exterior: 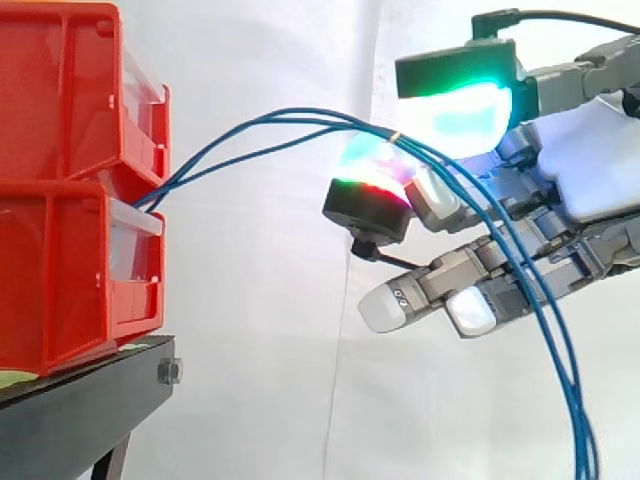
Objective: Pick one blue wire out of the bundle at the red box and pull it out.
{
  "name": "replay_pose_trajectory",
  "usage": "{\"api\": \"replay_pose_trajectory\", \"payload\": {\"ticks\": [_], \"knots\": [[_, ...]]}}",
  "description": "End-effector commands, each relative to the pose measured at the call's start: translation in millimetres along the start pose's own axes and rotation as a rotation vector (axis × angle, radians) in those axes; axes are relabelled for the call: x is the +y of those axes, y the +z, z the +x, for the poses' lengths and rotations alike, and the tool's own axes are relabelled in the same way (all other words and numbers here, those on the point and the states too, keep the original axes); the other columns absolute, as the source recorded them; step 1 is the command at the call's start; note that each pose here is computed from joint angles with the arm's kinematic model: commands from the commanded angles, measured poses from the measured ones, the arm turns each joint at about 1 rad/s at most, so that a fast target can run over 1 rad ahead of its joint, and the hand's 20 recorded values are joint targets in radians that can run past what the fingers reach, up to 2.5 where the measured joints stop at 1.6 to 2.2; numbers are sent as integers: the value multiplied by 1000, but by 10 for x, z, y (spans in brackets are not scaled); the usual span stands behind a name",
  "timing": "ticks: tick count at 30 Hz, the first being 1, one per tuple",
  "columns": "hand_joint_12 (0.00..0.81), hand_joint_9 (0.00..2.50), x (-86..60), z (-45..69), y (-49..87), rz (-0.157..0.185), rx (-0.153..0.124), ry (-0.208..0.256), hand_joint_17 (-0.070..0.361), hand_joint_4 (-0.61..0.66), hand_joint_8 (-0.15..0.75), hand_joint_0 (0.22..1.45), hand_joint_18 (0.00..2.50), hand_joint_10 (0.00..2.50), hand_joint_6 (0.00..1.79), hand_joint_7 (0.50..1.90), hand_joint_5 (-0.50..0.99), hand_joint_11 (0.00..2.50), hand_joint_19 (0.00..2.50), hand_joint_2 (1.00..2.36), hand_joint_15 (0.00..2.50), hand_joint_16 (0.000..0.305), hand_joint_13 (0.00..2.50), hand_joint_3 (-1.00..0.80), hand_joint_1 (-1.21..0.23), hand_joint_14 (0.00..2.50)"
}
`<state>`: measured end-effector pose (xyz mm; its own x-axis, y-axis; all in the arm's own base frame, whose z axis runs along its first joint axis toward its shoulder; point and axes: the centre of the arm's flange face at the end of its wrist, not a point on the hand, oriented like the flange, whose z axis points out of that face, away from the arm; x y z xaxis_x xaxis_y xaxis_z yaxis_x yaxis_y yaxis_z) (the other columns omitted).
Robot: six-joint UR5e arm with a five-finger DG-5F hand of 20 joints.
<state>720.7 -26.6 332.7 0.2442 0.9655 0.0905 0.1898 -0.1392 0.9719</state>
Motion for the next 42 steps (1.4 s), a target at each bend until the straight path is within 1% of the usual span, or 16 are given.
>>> {"api": "replay_pose_trajectory", "payload": {"ticks": [1, 8, 11, 12, 14, 15, 16, 20, 22, 23, 25, 28, 30, 39, 41, 42], "knots": [[374, 889, 0, 7, 1, 0, 6, 10, 133, 152, 227, 796, 406, 23, 762, 880, -146, 585, 685, 1017, 280, 59, 430, -101, -751, 12], [375, 958, -3, 14, 0, 3, 14, 26, 131, 173, 236, 790, 434, 24, 768, 907, -132, 596, 708, 1015, 302, 58, 475, -42, -699, 15], [394, 954, -3, 15, 0, 3, 15, 30, 139, 197, 248, 720, 491, 24, 711, 968, -123, 572, 633, 1009, 286, 62, 477, -17, -746, 12], [416, 943, -3, 15, 0, 3, 15, 32, 154, 212, 267, 644, 518, 21, 647, 1040, -114, 554, 618, 1007, 273, 68, 477, -73, -761, 11], [423, 923, -13, 15, 4, 5, 15, 31, 159, 211, 273, 573, 499, 20, 572, 1152, -104, 532, 628, 1011, 286, 71, 466, -160, -709, 13], [422, 918, -3, 15, 0, 3, 15, 32, 156, 212, 266, 553, 478, 22, 547, 1191, -98, 523, 632, 1012, 295, 69, 457, -203, -671, 14], [396, 901, -3, 15, 0, 3, 15, 32, 144, 178, 251, 531, 431, 21, 511, 1280, -89, 521, 644, 1014, 297, 64, 432, -251, -635, 13], [405, 913, -2, 16, 1, 2, 15, 33, 149, 185, 262, 502, 436, 21, 501, 1279, -79, 521, 646, 1008, 297, 66, 435, -398, -591, 13], [413, 921, -2, 16, 1, 2, 15, 43, 152, 176, 273, 485, 443, 21, 500, 1323, -75, 520, 643, 1004, 290, 67, 440, -438, -638, 12], [413, 921, -2, 19, 1, 3, 18, 53, 152, 180, 274, 485, 445, 23, 512, 1311, -77, 524, 645, 1003, 294, 68, 440, -448, -657, 12], [408, 917, -3, 24, 1, 4, 23, 69, 148, 172, 266, 504, 439, 24, 611, 1161, -104, 564, 639, 1006, 288, 66, 440, -431, -751, 12], [389, 878, -4, 23, 3, 7, 32, 90, 139, 174, 248, 582, 424, 27, 741, 957, -145, 609, 650, 1014, 293, 62, 433, -310, -809, 13], [389, 876, -5, 28, 2, 8, 36, 100, 138, 174, 248, 621, 434, 25, 792, 880, -161, 635, 632, 1017, 286, 61, 434, -232, -827, 13], [394, 877, -11, 62, -1, 15, 61, 137, 141, 120, 249, 655, 483, 26, 861, 757, -184, 658, 621, 1019, 294, 63, 459, -32, -812, 14], [402, 890, -11, 61, 1, 17, 69, 142, 144, 129, 255, 656, 497, 24, 864, 738, -182, 660, 624, 1017, 293, 64, 468, -8, -799, 14], [414, 915, -12, 64, 0, 18, 72, 143, 150, 169, 268, 653, 518, 23, 862, 731, -178, 647, 615, 1010, 287, 67, 478, 6, -781, 12]]}}
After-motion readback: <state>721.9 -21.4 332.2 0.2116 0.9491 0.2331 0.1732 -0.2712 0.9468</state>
